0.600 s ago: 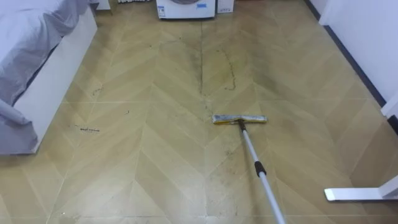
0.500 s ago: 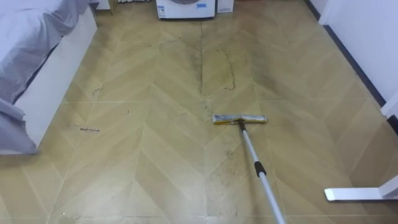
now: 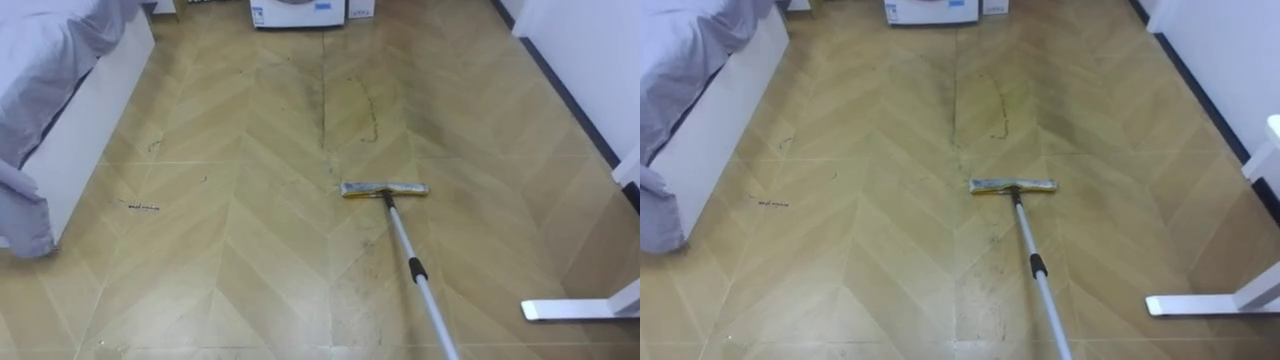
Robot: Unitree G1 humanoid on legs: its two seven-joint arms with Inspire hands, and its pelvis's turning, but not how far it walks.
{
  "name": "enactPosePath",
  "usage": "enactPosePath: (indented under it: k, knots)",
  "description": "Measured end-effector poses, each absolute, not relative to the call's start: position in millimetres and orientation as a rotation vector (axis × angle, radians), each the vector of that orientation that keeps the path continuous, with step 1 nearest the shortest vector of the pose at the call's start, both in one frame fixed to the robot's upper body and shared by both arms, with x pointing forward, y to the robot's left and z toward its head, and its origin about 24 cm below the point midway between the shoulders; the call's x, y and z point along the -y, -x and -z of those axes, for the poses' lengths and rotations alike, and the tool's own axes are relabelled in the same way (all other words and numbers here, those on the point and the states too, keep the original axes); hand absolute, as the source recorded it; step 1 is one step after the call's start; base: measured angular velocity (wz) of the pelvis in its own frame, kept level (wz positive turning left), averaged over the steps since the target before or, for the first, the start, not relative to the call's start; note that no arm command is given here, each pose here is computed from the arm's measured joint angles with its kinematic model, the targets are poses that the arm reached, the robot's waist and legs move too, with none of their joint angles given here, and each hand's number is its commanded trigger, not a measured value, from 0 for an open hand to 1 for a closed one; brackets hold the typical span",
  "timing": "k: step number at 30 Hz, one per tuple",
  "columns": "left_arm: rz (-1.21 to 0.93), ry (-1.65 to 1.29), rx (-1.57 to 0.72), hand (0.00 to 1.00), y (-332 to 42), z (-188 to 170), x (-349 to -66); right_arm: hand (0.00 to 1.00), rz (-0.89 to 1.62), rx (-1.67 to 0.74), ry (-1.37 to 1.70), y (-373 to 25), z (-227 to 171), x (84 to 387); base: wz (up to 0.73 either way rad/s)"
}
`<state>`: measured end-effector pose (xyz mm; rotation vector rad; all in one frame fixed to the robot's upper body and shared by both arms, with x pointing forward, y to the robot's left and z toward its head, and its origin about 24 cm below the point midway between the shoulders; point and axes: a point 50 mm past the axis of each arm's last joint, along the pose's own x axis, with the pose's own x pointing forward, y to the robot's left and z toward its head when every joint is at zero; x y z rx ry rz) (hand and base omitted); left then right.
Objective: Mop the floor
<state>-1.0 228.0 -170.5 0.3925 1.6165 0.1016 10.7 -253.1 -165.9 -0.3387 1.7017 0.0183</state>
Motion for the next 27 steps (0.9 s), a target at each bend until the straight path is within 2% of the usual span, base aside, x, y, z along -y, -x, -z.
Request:
enactPosePath:
  k: [8, 20, 27]
  knots:
    - [-0.099, -0.395, -1.593, 0.0, -8.8, 170.6, -227.7, 1.0, -0.019, -1.677, 0.343, -20.5, 165.7, 252.9, 0.0]
    - [-0.069, -0.443, -1.456, 0.0, -58.7, 168.8, -224.3, 1.0, 0.017, -1.58, 0.304, -51.7, 164.8, 248.4, 0.01]
    - [-0.048, -0.472, -1.392, 0.0, -80.3, 167.1, -219.2, 1.0, 0.118, -1.493, 0.299, -71.8, 162.4, 250.7, 0.06]
